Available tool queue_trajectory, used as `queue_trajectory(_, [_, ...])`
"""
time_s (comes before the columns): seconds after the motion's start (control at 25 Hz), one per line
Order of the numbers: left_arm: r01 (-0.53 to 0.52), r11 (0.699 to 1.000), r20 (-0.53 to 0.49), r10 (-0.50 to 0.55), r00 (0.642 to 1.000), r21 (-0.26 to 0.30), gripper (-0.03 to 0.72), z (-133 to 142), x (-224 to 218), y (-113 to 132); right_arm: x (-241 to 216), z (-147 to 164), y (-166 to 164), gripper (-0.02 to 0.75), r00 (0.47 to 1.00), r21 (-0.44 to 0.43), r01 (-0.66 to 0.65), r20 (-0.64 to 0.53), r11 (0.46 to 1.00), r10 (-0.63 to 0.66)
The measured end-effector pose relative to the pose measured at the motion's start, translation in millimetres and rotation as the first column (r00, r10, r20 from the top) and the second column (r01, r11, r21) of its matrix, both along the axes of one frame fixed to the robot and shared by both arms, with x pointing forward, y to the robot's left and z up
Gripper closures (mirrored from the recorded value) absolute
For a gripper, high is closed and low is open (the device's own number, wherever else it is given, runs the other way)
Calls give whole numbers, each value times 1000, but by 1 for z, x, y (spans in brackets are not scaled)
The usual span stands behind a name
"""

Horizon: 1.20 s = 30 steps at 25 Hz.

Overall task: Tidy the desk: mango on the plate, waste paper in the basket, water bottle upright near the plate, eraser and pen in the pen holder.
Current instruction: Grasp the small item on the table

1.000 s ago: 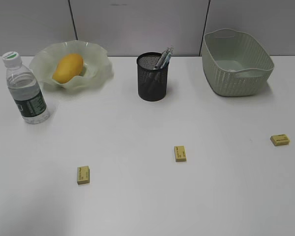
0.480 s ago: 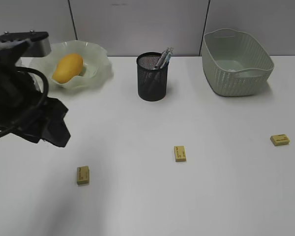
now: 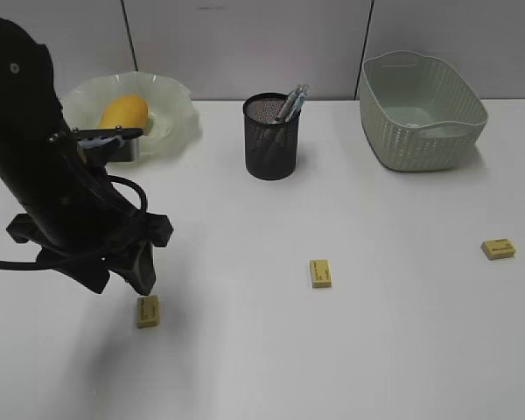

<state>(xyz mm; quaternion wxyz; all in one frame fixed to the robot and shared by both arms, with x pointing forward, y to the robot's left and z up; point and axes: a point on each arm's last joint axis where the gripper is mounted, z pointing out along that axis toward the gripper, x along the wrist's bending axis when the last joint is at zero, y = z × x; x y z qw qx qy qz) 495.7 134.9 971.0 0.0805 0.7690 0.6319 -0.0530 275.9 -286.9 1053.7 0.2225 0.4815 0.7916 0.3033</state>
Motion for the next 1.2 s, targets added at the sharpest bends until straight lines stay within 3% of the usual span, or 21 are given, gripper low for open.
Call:
queue_trajectory(0.28, [-63, 998, 22, 63, 998, -4, 253, -21, 12, -5, 0, 0, 0, 300, 1000, 0, 0, 0, 1000, 0])
queue_trajectory(0.6, [-75, 992, 67, 69, 995, 104, 253, -35, 10, -15, 0, 0, 0, 300, 1000, 0, 0, 1, 1000, 0])
queue_trajectory(0.92, [-113, 990, 103, 104, 989, 83, 253, -36, 10, -24, 0, 0, 0, 300, 1000, 0, 0, 1, 1000, 0])
queue_trajectory(1.2, [-102, 986, 58, 95, 994, 132, 253, -58, 12, -25, 0, 0, 0, 300, 1000, 0, 0, 1, 1000, 0])
